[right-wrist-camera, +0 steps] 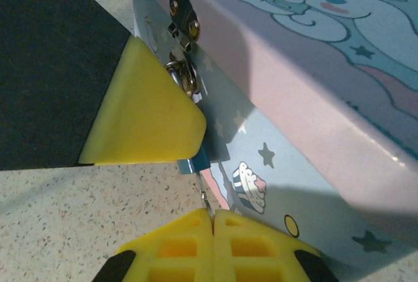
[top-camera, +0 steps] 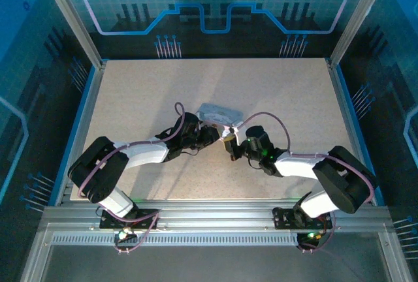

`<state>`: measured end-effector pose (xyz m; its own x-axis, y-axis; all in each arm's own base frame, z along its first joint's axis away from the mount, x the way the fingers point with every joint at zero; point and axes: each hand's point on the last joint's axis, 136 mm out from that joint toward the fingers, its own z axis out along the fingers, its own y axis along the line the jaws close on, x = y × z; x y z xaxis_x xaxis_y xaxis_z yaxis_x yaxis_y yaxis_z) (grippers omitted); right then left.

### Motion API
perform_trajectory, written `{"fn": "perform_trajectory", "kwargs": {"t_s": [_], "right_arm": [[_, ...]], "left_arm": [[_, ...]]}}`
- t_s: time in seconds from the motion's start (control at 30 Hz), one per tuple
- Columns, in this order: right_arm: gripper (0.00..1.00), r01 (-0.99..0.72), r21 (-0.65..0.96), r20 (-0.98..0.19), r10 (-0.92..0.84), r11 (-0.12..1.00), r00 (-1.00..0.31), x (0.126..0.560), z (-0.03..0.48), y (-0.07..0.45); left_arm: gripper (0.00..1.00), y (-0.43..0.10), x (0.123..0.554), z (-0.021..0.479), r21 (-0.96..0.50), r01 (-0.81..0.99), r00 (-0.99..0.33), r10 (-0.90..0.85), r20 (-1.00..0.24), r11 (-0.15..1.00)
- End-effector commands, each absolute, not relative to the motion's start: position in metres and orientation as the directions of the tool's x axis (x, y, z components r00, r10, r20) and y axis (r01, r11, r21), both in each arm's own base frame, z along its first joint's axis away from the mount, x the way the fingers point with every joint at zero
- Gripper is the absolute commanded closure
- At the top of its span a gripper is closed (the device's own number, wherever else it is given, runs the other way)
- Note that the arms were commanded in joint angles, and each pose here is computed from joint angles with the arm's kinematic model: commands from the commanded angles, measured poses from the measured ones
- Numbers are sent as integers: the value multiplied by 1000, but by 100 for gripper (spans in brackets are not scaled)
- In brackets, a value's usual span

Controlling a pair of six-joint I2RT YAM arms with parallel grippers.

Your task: Unlock a padlock with a key

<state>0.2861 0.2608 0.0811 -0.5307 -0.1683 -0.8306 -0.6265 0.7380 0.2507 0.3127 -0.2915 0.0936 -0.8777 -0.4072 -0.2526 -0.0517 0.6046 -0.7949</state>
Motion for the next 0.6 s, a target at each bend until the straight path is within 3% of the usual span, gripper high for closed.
{"fn": "perform_trajectory", "kwargs": {"t_s": [0.0, 0.57], "right_arm": [[100, -701, 235, -924, -69, 674, -376, 306, 141, 291], [100, -728, 274, -947, 44, 629, -318, 321, 179, 306]], "left_arm": [[77, -312, 300, 122, -839, 26, -906, -342, -249, 543], [77, -316, 297, 120, -843, 20, -910, -339, -238, 537]]}}
